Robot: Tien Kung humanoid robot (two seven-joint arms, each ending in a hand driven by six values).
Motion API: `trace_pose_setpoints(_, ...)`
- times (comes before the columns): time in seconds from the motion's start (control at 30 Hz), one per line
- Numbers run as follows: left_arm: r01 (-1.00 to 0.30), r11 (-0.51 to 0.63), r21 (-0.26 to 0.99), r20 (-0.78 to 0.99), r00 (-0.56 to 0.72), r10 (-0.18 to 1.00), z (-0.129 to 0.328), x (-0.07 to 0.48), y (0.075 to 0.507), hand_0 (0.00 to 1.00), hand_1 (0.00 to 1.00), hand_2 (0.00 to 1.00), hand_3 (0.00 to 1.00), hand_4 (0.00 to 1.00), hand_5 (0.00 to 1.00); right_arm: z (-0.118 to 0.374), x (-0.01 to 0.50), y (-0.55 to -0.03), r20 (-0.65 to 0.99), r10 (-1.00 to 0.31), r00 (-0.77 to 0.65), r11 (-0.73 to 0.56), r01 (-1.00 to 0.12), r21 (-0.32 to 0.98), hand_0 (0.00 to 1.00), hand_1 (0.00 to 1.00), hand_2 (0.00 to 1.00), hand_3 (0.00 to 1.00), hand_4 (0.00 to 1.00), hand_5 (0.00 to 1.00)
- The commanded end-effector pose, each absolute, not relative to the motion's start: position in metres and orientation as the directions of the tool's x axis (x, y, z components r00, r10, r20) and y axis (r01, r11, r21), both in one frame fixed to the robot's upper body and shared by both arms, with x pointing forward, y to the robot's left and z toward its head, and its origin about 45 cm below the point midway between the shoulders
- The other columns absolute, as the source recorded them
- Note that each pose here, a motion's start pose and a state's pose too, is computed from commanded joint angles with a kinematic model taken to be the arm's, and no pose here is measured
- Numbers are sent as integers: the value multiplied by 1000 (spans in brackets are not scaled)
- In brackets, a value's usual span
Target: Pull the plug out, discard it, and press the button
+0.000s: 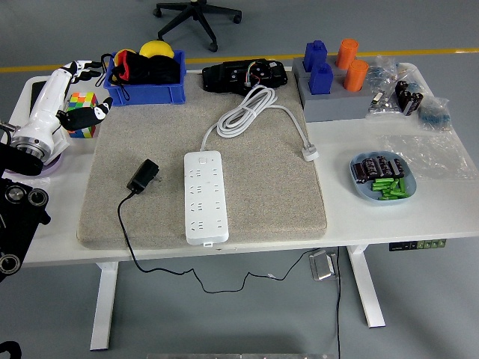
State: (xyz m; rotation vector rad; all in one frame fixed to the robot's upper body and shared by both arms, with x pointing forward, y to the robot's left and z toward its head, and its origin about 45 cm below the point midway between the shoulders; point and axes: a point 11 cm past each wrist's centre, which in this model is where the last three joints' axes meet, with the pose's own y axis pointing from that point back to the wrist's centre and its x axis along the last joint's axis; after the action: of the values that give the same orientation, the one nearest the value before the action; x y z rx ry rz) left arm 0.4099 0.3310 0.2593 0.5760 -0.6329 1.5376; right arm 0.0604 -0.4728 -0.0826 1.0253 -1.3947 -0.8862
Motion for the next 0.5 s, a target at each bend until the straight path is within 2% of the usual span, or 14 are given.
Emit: trace_pose_setpoints(0.5, -998, -31, -55, 695, -61, 717, 261, 411, 329, 828, 798, 768, 802, 687, 38, -83, 59, -473, 341, -940, 15, 338, -90, 937, 789, 752, 748, 753, 789, 833)
